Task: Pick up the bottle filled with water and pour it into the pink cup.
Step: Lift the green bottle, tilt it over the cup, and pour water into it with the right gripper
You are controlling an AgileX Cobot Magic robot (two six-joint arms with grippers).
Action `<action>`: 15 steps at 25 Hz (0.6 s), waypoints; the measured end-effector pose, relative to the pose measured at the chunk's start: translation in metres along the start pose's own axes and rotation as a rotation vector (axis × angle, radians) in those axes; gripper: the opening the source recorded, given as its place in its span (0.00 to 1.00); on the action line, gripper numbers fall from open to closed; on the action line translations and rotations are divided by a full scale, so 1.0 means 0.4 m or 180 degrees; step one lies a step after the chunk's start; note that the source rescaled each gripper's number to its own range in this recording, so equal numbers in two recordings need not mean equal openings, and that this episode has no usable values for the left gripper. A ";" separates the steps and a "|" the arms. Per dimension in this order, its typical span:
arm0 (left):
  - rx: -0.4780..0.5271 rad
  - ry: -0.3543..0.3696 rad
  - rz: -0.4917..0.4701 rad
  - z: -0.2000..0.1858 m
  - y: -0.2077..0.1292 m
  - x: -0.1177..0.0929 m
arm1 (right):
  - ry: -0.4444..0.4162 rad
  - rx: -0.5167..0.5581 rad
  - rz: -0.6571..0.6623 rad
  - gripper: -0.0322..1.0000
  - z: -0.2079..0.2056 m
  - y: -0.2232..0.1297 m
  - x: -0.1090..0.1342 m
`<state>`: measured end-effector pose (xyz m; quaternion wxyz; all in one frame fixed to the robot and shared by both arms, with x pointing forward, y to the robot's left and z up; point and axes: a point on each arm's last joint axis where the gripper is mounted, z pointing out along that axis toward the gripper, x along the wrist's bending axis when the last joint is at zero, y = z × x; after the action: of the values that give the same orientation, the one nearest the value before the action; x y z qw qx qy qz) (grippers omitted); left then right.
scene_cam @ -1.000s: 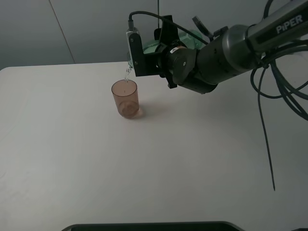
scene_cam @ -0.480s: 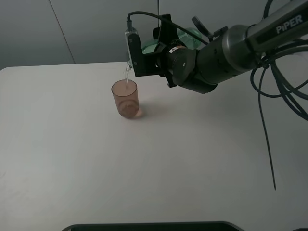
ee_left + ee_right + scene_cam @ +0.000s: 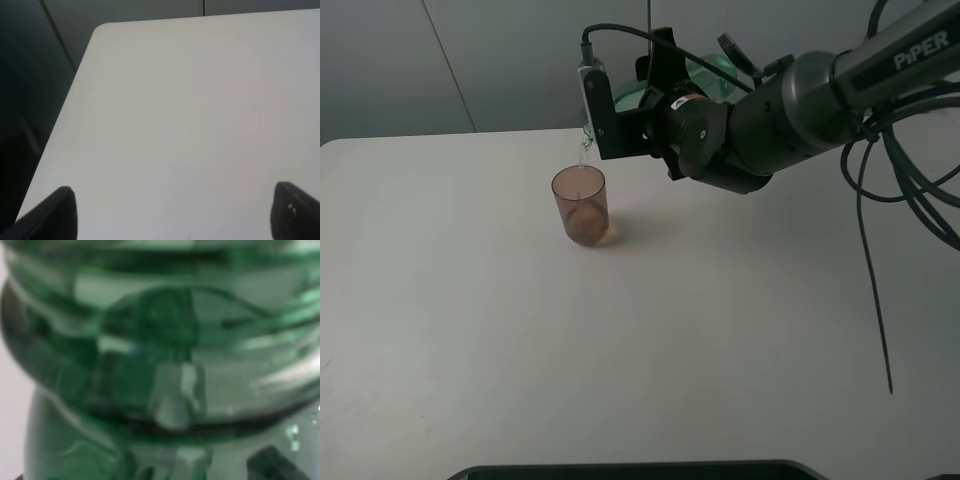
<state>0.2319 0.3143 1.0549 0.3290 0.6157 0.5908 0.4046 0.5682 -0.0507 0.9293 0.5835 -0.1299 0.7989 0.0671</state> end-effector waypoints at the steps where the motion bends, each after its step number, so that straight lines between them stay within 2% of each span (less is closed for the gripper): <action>1: 0.0000 0.0000 0.0000 0.000 0.000 0.000 | 0.0000 0.0006 0.0002 0.03 0.001 -0.002 0.000; 15: 0.0000 0.0000 0.0000 0.000 0.000 0.000 | -0.0030 0.0021 -0.0052 0.03 0.008 -0.019 -0.004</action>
<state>0.2319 0.3143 1.0549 0.3290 0.6157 0.5908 0.4046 0.5738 -0.0570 0.9301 0.5882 -0.1341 0.7952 0.0602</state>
